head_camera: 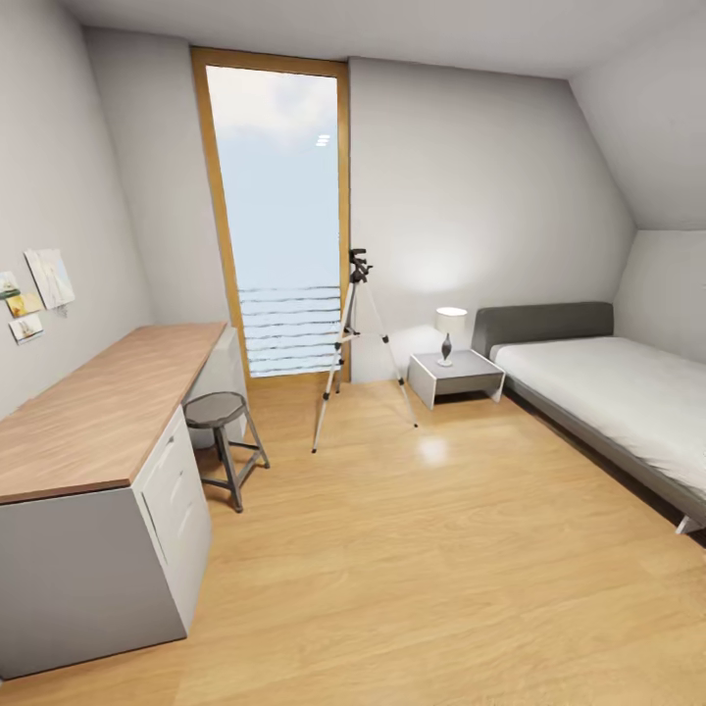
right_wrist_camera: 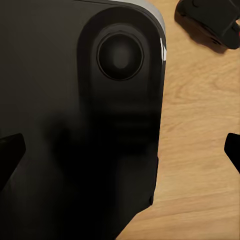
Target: Attach the digital camera to the camera tripod in the bedroom.
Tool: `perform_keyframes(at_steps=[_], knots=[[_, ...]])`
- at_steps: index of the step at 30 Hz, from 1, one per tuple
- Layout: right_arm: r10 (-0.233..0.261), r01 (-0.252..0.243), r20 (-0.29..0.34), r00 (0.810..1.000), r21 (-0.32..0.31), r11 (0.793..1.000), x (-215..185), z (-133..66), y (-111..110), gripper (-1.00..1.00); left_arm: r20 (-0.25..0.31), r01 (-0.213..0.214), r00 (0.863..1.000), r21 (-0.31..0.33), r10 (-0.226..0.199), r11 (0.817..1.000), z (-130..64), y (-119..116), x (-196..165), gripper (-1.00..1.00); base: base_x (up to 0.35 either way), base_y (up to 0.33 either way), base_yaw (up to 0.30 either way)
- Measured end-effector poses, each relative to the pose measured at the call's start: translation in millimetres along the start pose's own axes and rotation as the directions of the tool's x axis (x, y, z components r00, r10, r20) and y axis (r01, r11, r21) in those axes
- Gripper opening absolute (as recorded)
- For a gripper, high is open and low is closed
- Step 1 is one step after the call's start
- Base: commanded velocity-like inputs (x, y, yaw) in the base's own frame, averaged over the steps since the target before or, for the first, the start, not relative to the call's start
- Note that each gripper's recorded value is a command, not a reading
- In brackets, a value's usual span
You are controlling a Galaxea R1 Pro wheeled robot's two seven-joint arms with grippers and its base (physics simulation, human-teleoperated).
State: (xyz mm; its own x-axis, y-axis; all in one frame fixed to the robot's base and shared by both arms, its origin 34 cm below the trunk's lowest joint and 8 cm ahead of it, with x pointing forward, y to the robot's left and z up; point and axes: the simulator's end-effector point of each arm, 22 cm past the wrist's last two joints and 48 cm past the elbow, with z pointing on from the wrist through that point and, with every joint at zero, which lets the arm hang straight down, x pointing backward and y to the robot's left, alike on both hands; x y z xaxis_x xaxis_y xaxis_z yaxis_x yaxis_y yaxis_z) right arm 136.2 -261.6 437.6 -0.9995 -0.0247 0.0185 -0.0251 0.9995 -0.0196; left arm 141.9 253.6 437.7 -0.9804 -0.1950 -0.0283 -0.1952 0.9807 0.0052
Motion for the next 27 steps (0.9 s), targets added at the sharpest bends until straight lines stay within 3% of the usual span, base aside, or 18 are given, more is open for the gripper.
perform_keyframes(at_steps=[9, 27], knots=[[0.000, 0.000, 0.000, 1.000, 0.000, 1.000, 0.1, -0.1, 0.0, 1.00, -0.001, 0.002, 1.000, -0.002, -0.002, 1.000, -0.1, 2.0, 0.2, 1.00, 0.076, 0.000, -0.011], [-0.003, 0.003, 0.000, 1.000, 0.000, 1.000, 0.2, -0.1, -0.7, 1.00, -0.002, 0.001, 1.000, 0.000, -0.001, 1.000, -0.1, 0.8, 0.8, 1.00, 0.300, 0.000, -0.001]])
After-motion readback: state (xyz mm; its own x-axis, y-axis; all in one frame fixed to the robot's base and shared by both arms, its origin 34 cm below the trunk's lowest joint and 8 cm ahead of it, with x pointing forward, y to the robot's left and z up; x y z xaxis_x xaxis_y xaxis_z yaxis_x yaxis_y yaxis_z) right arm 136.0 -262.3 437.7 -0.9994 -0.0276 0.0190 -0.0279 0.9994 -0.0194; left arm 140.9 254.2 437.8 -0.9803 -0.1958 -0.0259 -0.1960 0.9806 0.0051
